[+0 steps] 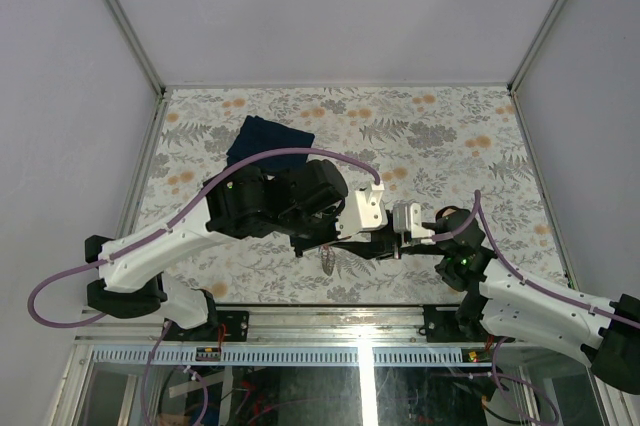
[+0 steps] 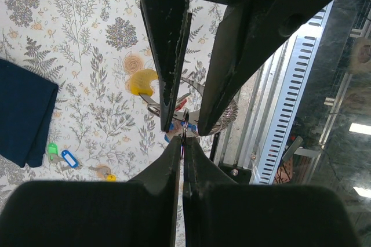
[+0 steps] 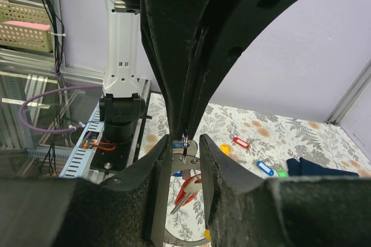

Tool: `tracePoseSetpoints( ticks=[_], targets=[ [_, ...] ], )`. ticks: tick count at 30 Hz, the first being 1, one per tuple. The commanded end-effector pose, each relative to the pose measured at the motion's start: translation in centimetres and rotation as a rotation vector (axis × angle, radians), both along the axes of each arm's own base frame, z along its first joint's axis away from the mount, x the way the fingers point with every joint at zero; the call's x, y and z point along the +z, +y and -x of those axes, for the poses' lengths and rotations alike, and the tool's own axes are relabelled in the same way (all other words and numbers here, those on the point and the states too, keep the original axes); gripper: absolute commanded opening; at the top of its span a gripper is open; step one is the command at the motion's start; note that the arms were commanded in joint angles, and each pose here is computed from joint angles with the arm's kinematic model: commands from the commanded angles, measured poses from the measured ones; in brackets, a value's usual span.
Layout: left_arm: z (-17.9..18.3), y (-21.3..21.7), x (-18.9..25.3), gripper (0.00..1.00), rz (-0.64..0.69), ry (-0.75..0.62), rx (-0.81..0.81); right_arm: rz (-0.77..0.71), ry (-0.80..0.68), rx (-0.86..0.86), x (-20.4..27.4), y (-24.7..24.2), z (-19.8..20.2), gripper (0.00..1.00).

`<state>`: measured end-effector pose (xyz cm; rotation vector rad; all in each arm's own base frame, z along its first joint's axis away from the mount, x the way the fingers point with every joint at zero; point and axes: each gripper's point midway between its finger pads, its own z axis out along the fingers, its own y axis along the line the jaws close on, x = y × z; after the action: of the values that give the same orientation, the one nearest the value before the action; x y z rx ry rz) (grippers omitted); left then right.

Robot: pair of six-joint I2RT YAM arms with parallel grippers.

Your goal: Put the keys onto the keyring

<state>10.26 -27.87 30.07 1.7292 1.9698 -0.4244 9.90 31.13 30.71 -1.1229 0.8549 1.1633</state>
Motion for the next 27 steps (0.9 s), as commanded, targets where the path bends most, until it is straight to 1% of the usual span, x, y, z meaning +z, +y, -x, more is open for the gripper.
tracePoseSetpoints(
  ticks=[1, 21, 24, 27],
  targets=[
    [0.39, -0.03, 0.73, 0.0, 0.021, -0.007, -0.028, -0.099, -0.067, 0.016, 3.63, -0.33, 0.56, 0.31],
    [0.43, -0.18, 0.59, 0.0, 0.018, -0.003, -0.031, -0.098, -0.065, 0.027, 3.62, -0.04, 0.54, 0.21],
    [0.42, -0.11, 0.57, 0.0, 0.017, -0.005, -0.032, -0.103, -0.068, 0.025, 3.76, -0.08, 0.52, 0.21],
    [0.43, -0.11, 0.55, 0.0, 0.017, -0.002, -0.031, -0.11, -0.069, 0.022, 3.91, -0.17, 0.52, 0.24]
  ],
)
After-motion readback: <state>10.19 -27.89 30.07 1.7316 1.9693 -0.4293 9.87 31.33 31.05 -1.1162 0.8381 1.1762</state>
